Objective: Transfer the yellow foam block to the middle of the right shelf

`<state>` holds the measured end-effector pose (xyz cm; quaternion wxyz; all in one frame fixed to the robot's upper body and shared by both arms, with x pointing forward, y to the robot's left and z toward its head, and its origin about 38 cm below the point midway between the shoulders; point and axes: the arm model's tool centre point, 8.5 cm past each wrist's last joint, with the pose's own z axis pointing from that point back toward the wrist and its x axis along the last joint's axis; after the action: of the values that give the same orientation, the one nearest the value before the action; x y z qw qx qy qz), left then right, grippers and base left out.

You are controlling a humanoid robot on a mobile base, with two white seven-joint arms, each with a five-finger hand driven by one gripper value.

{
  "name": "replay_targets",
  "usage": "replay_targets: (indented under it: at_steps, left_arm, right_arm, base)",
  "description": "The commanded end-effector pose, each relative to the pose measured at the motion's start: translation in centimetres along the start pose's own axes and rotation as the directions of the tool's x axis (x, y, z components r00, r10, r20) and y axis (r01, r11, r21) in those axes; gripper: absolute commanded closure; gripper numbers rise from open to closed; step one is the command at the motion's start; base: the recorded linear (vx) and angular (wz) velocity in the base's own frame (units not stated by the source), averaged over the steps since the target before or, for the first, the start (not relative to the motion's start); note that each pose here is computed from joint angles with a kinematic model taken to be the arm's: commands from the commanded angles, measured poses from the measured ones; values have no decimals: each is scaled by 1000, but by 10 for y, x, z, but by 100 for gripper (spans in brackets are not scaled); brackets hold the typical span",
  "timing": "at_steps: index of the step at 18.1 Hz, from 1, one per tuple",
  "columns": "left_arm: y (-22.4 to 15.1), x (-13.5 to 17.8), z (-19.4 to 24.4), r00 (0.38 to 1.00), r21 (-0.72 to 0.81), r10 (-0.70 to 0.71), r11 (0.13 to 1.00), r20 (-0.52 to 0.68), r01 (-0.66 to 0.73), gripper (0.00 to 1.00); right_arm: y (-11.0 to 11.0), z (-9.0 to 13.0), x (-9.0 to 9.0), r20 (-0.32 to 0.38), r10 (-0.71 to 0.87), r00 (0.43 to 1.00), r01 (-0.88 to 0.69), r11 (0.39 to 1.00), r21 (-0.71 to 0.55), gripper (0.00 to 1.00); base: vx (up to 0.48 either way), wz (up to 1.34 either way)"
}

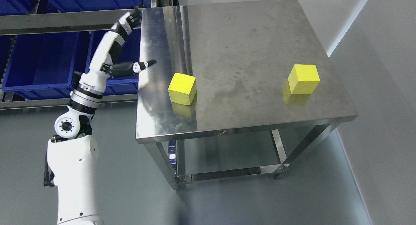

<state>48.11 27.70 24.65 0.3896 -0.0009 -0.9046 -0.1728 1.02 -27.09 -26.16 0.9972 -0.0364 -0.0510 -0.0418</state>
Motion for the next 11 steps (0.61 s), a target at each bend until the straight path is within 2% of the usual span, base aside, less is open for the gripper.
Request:
replay_targets:
  at_steps: [1, 2, 3, 4, 5, 6, 7, 8, 9, 10, 11]
  left_arm:
    - [42, 17, -4, 999, 505, -12, 863, 40, -10, 0]
    - [38, 16, -4, 999, 493, -10, 870, 40, -11, 1]
    - [34, 14, 2, 999, 481, -9, 877, 37, -10, 17]
    - [33, 13, 14, 998, 484, -26, 875, 55, -4, 63]
    - [35, 18, 23, 990, 495, -65, 869, 127, -6, 99]
    - [28, 18, 25, 988, 474, -65, 880, 142, -10, 100]
    - [19, 15, 25, 990, 439, -53, 899, 129, -9, 96]
    - [12, 13, 17, 994, 382, -44, 924, 98, 3, 33]
    - [10, 8, 13, 999, 349, -26, 937, 40, 10, 7]
    - [11, 7, 12, 1000, 346, -17, 938, 21, 8, 1]
    - [12, 7, 11, 1000, 346, -17, 938, 21, 8, 1]
  right_arm:
    - [-11, -1, 8, 20, 2, 1000, -2, 1000, -17, 0]
    - [-11, -1, 8, 20, 2, 1000, -2, 1000, -17, 0]
    - [-11, -1, 8, 20, 2, 1000, -2, 1000, -17, 0]
    - [-11, -1, 8, 20, 2, 1000, -2, 1000, -17, 0]
    - [-11, -1, 8, 20, 2, 1000, -2, 1000, -17, 0]
    - [-11, -1, 8, 20, 2, 1000, -2, 1000, -17, 0]
    - [-11, -1, 9, 21, 2, 1000, -2, 1000, -17, 0]
    - [-11, -1, 8, 20, 2, 1000, -2, 1000, -17, 0]
    - [-11, -1, 8, 20, 2, 1000, -2, 1000, -17, 0]
    - [-11, -1, 8, 20, 2, 1000, -2, 1000, -17, 0]
    - [-11, -1, 8, 20, 2, 1000, -2, 1000, -17, 0]
  base:
    - [0, 0]
    - [0, 0]
    - [0, 0]
    - [0, 0]
    - [0, 0]
    - [0, 0]
    - [0, 0]
    - [0, 0]
    - [0, 0]
    - [0, 0]
    - [0, 0]
